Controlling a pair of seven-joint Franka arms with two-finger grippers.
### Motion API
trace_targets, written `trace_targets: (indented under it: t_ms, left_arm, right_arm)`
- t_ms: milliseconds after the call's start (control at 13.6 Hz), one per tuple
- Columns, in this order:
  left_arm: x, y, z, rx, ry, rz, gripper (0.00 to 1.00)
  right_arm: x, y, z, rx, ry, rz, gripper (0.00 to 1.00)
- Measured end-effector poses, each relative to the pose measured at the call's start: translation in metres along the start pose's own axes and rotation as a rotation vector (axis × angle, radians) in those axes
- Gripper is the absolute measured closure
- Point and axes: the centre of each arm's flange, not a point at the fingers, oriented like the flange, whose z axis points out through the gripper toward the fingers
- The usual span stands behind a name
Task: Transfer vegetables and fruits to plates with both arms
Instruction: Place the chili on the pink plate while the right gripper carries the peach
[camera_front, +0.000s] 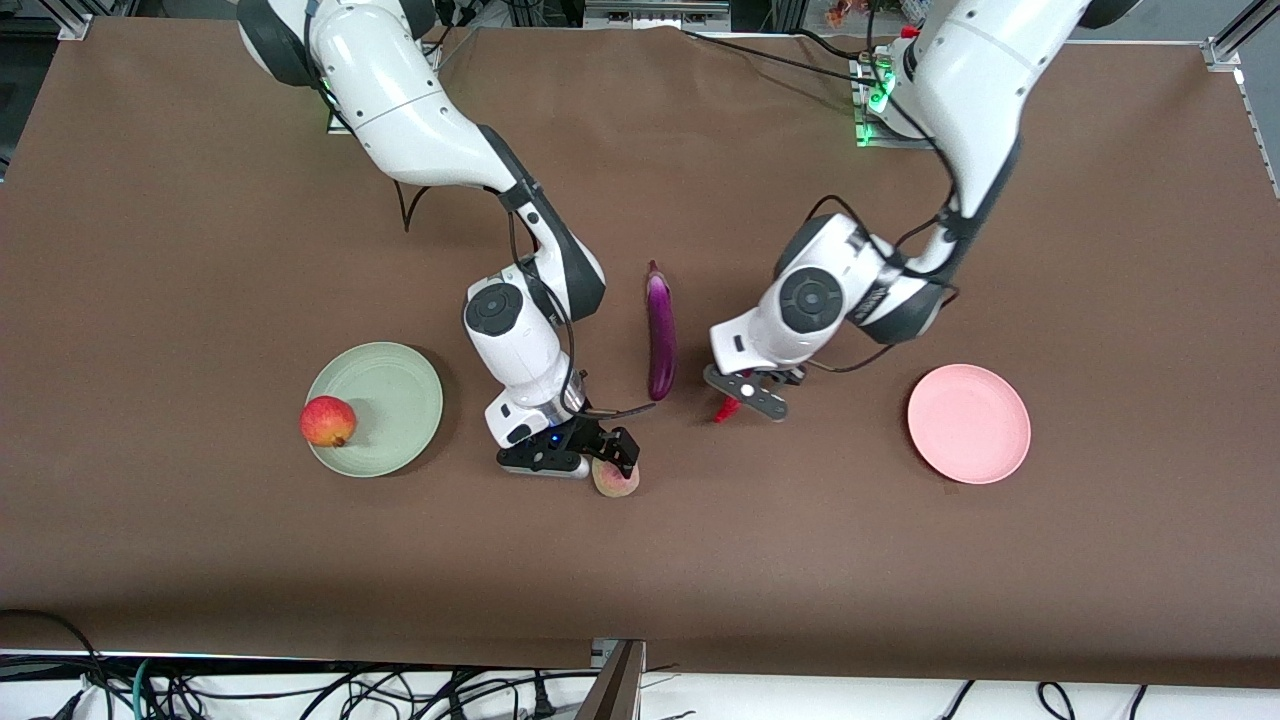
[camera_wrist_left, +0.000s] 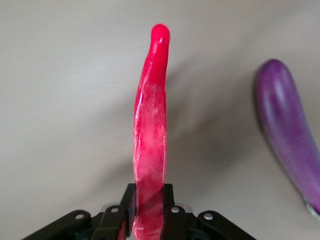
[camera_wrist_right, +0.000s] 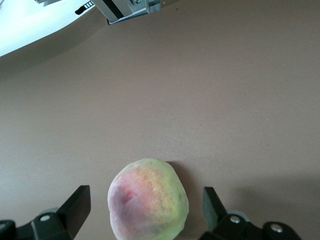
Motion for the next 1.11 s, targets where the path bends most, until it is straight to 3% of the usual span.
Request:
trace_targets:
  t_ms: [368, 737, 811, 958, 1105]
  left_arm:
    - [-0.041, -0.121, -0.081, 0.029, -0.067, -0.048, 0.75]
    - [-0.078, -0.214, -0.039, 0.021, -0.158, -0.079, 0.75]
    - [-0.082, -0.232, -0.033, 0.031, -0.150, -0.079, 0.75]
    - [-0.088, -0.264, -0.016, 0.027, -0.100, -0.074, 0.75]
    - [-0.091, -0.274, 0.017, 0.013, -0.060, -0.070, 0.75]
  right_arm:
    - [-0.009, 0.004, 0.015, 0.017, 0.028, -0.004, 0.00]
    - [-0.024, -0.004, 0.024, 0.031, 0.033, 0.021, 0.01]
    - [-0.024, -0.005, 0.024, 0.030, 0.034, 0.019, 0.05]
    - [-0.021, -0.005, 0.022, 0.029, 0.043, 0.012, 0.27]
    - [-0.018, -0.005, 0.021, 0.022, 0.055, -0.009, 0.27]
